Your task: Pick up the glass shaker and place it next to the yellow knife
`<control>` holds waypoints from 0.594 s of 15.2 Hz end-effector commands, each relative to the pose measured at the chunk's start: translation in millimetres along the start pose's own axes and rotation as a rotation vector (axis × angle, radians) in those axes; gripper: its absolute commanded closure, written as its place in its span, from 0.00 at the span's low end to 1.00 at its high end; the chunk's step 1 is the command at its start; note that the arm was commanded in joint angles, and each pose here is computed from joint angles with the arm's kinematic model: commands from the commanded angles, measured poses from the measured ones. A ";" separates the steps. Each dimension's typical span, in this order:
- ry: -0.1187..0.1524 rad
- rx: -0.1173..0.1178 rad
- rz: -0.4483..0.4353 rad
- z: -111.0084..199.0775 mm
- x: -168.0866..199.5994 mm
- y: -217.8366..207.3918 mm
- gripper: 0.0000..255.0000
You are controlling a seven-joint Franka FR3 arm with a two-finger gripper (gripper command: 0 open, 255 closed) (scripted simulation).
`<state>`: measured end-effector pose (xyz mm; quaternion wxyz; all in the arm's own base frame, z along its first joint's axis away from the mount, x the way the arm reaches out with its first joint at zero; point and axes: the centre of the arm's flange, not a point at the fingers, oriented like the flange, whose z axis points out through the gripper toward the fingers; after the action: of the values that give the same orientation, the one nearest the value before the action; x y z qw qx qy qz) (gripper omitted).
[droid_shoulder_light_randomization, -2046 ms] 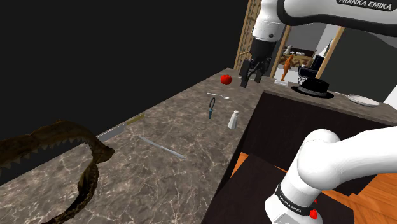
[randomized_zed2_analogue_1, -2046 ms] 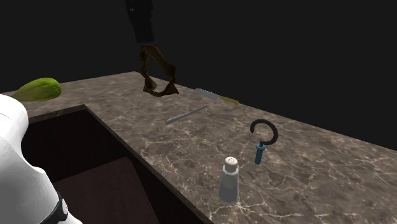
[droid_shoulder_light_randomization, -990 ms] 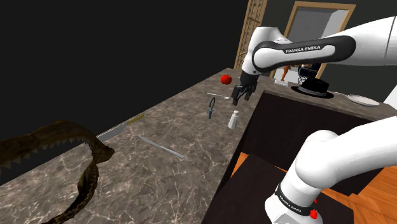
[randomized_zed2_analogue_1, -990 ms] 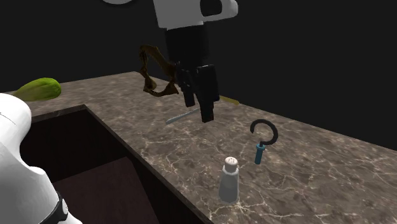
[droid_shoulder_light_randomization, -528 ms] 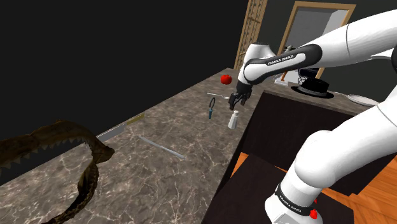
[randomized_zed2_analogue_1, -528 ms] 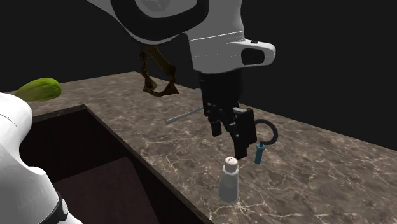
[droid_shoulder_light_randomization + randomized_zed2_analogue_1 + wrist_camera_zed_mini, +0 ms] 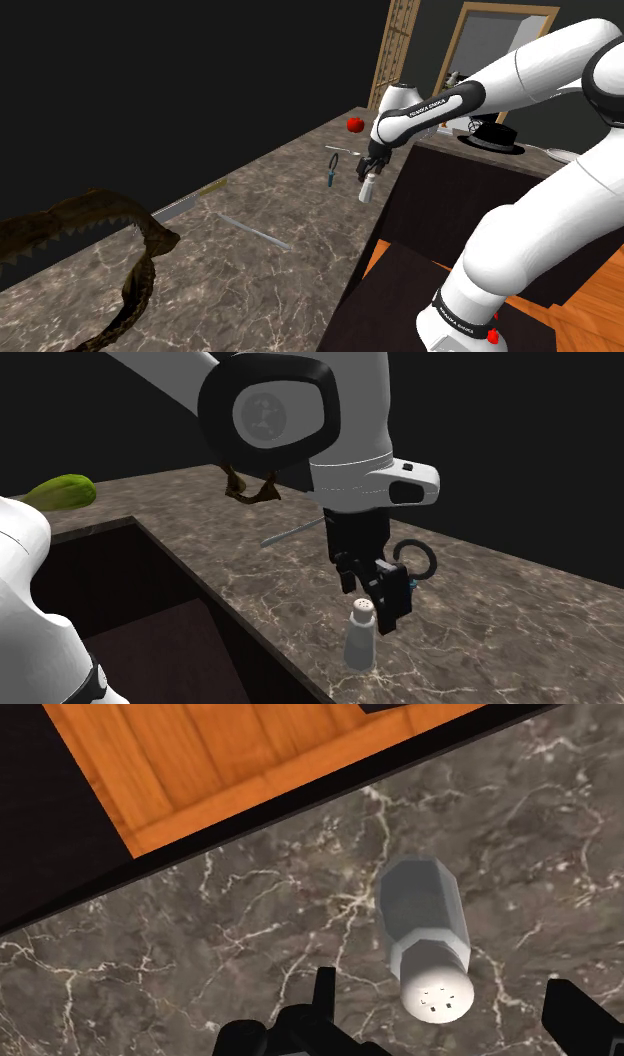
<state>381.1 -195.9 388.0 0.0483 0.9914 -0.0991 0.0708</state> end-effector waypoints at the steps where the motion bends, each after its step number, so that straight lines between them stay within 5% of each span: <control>1: 0.001 0.000 0.000 6.9 0.6 0.9 0.00; 8: 0.001 0.000 0.000 6.8 0.6 0.9 0.00; 9: 0.001 0.000 0.000 6.8 0.6 0.9 1.00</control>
<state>382.4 -197.6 381.4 0.0485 0.9913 -0.0991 0.0712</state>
